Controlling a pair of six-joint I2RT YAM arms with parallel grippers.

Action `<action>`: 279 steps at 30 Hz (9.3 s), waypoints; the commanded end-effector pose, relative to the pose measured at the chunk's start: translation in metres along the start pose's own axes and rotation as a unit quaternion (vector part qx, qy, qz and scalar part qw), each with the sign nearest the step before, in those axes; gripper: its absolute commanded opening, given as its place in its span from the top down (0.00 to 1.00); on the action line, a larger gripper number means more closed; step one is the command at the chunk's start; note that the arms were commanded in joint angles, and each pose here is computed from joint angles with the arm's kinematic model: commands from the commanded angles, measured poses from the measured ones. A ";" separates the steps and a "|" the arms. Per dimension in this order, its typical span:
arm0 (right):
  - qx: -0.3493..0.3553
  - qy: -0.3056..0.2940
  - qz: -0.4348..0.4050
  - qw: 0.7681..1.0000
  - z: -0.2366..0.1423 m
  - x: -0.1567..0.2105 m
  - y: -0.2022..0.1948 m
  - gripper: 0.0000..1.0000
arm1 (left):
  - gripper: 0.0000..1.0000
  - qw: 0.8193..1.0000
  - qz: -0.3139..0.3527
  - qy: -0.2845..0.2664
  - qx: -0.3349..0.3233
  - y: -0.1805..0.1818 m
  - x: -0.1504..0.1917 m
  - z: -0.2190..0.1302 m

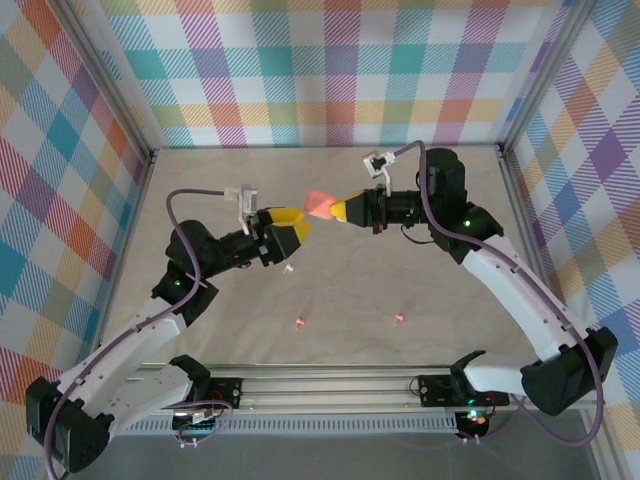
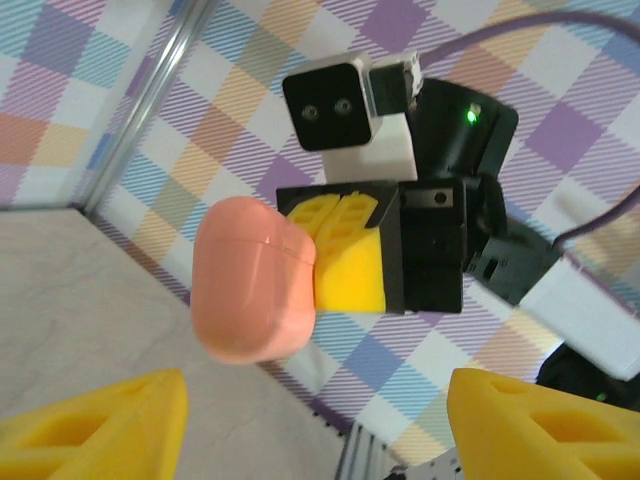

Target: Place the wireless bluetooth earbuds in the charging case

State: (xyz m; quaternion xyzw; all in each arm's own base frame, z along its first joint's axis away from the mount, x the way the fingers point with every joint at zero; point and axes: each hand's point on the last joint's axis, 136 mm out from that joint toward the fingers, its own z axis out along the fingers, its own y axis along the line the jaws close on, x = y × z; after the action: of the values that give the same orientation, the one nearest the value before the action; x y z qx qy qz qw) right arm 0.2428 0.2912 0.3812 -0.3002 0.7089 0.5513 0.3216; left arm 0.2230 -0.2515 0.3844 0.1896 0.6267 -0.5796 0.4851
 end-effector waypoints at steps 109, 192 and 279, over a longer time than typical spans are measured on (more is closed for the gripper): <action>0.162 0.082 0.034 0.983 -0.005 0.045 -0.046 0.29 | 1.00 0.988 0.063 0.119 -0.070 0.055 0.095 -0.017; 0.493 0.222 0.307 0.783 -0.088 0.291 -0.198 0.86 | 1.00 0.984 0.058 0.141 -0.091 0.070 0.127 -0.034; 0.469 0.164 -0.006 0.868 -0.033 0.110 -0.130 0.88 | 1.00 0.985 0.072 0.129 -0.087 0.069 0.119 -0.029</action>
State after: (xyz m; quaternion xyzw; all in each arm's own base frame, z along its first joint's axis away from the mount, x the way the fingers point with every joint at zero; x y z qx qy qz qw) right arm 0.2729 0.2179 0.1905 -0.1653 0.9461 0.0952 0.2619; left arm 0.2128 -0.2393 0.2253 0.2473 0.7432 -0.4441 0.4351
